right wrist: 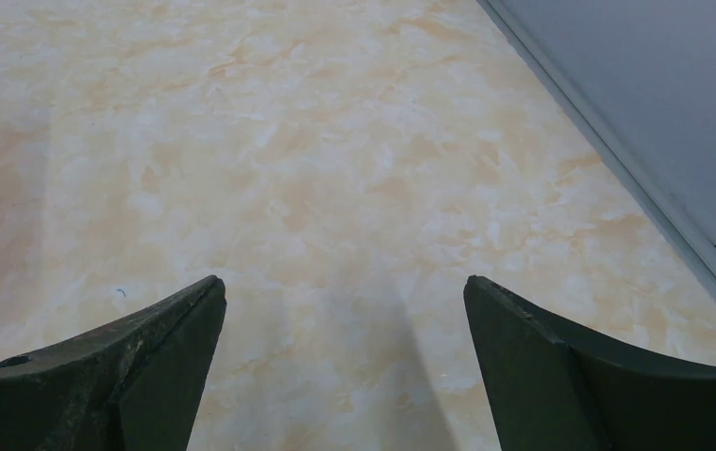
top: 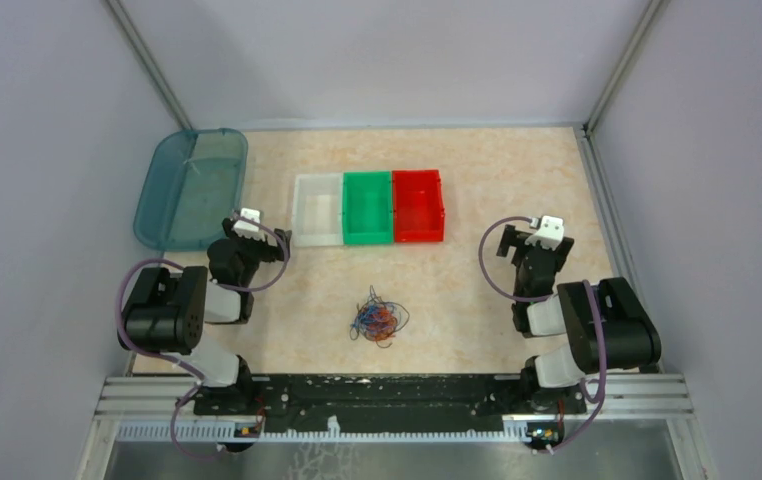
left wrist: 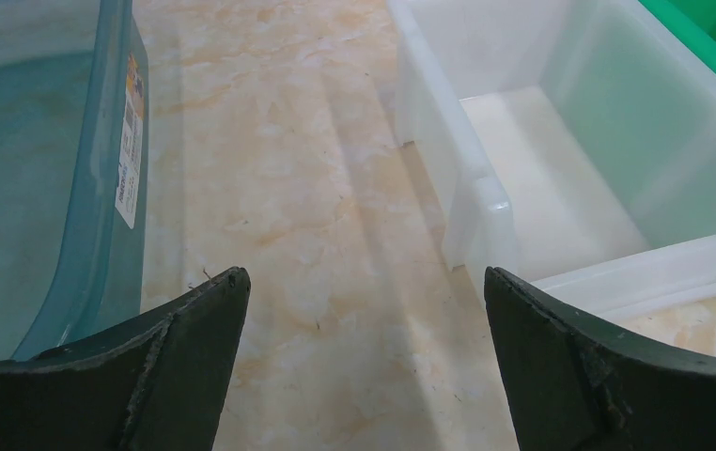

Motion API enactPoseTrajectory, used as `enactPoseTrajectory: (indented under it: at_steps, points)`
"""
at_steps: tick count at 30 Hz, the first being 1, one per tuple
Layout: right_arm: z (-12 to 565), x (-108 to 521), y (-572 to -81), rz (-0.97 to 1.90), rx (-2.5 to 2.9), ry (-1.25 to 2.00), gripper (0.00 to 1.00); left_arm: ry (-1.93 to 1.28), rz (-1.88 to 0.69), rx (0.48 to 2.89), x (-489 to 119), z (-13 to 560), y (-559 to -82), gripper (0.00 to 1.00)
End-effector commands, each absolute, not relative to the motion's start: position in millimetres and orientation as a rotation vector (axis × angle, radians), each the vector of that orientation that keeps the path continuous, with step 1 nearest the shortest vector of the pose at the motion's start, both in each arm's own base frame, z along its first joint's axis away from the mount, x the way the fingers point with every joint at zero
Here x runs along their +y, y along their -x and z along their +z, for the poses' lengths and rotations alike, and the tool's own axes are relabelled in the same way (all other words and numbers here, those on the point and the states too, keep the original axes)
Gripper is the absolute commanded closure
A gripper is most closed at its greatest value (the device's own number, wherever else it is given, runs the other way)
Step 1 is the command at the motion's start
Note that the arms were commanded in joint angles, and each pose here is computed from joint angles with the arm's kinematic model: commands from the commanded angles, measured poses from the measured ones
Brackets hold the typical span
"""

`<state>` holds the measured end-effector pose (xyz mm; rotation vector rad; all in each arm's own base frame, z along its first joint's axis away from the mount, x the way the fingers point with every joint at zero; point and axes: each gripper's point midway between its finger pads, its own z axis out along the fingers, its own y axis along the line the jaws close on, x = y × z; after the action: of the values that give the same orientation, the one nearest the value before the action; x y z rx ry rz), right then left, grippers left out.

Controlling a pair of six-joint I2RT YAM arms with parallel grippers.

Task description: Untangle the cables

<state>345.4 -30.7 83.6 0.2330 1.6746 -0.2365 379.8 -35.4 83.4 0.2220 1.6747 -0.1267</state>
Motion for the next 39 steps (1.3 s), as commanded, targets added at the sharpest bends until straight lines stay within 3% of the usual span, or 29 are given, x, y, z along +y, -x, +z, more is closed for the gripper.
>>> enactPoseTrajectory:
  at_steps: [1, 12, 17, 21, 28, 32, 35, 39]
  points:
    - [109, -36, -354, -0.221, 1.579, -0.283, 0.01, -0.225, -0.125, 1.649, -36, 90, -380, 0.0]
    - [119, -34, -353, -0.258, 1.611, -0.258, 0.01, -0.191, -0.122, 1.631, -31, 100, -384, 0.0]
    - [147, -41, -345, -0.343, 1.678, -0.302, 0.01, -0.214, -0.132, 1.844, -29, 95, -391, 0.0]
    - [177, -39, -326, -0.226, 1.608, -0.435, 0.01, -0.295, -0.173, 1.915, -35, 98, -382, 0.0]
    - [227, 21, -324, 0.354, 1.506, -0.523, 0.01, -0.525, -0.353, 1.982, -63, 132, -367, 0.0]
    - [232, 103, -316, 0.678, 1.58, -0.175, 0.01, -0.623, -0.446, 2.004, -76, 146, -351, 0.0]
    - [205, 160, -294, 0.653, 1.729, 0.065, 0.02, -0.66, -0.485, 1.997, -81, 160, -343, 0.0]
    - [165, 228, -243, 0.711, 1.868, 0.374, 0.21, -0.723, -0.544, 1.962, -91, 177, -331, 0.0]
